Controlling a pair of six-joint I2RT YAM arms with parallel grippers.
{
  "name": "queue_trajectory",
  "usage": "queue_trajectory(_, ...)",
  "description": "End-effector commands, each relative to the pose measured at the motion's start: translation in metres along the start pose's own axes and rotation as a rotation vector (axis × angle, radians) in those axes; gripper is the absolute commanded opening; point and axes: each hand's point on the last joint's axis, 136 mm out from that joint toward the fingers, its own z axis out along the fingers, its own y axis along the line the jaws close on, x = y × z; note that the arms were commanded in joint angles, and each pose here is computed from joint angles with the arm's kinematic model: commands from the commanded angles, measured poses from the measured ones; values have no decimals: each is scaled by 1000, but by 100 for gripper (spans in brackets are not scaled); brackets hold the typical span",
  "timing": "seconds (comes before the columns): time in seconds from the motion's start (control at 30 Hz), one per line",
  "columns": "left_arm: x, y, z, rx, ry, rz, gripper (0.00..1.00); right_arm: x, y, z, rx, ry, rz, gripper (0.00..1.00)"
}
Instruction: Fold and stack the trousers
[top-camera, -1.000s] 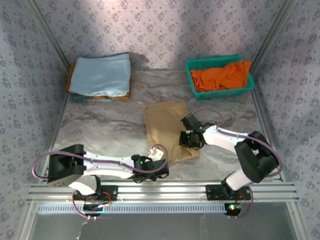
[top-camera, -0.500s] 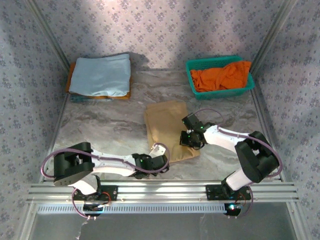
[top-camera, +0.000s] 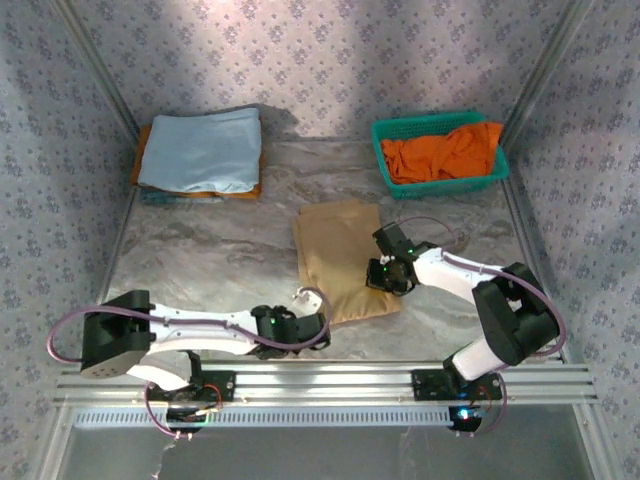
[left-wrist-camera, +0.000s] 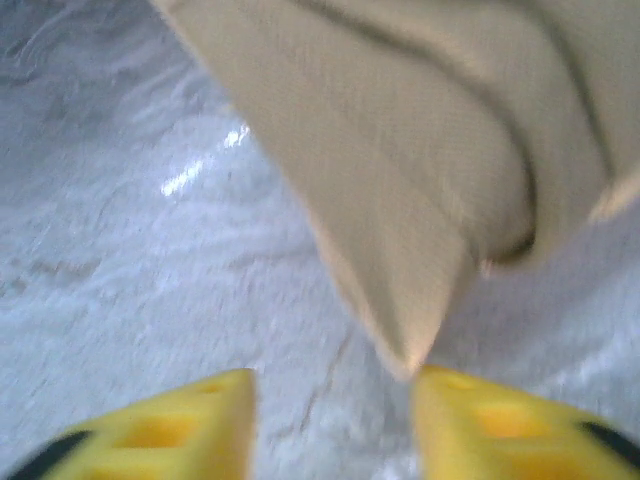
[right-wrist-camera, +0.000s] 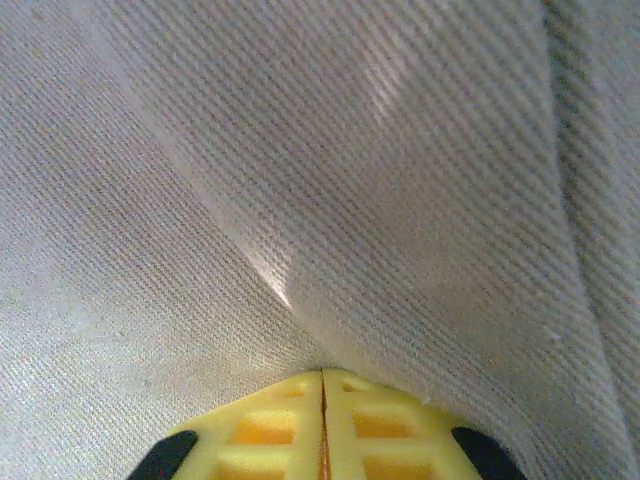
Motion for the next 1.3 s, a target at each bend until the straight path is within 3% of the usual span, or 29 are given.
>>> queue_trajectory(0.0, 13, 20, -29, -44, 40, 32, 79, 7, -9, -6, 61, 32, -23, 16)
queue_trajectory(0.07, 9, 26, -40, -13, 4, -7, 84, 7, 1, -13, 42, 28, -41, 19)
queue_trajectory(0.13, -4, 38, -49, -4, -63, -69, 81, 5, 11, -21, 31, 12, -68, 21)
queue_trajectory(0.2, -17, 52, -53, 21, -88, -155, 72, 4, 25, -28, 16, 1, -92, 21)
queue_trajectory(0.27, -29, 76, -53, 31, -104, -298, 55, 6, 44, -31, -6, -9, -119, 21)
queue_trajectory(0.37, -44, 110, -52, 60, -160, -503, 35, 14, 84, -27, -47, -18, -187, 10)
queue_trajectory(0.47, -53, 135, -49, 66, -213, -634, 29, 25, 112, -12, -35, 0, -253, 1)
queue_trajectory(0.57, -57, 147, -44, 77, -237, -714, 28, 45, 124, 17, -19, 62, -270, 0)
queue_trajectory(0.67, -64, 150, -44, 84, -260, -729, 26, 77, 120, 47, 12, 152, -294, 0)
queue_trajectory(0.8, -85, 158, -47, 72, -285, -698, 27, 108, 110, 57, 21, 237, -324, 0)
queue_trajectory(0.93, -127, 160, -37, 98, -282, -673, 35, 87, 109, 14, 19, 154, -353, 9)
queue_trajectory(1.07, -173, 158, -3, 111, -253, -626, 41, 59, 110, -41, -24, 21, -328, 20)
queue_trajectory(1.17, -207, 145, 32, 152, -216, -578, 41, 57, 91, -61, -23, -23, -258, 23)
queue_trajectory(1.27, -237, 126, 69, 215, -171, -531, 40, 65, 58, -59, 15, -12, -179, 20)
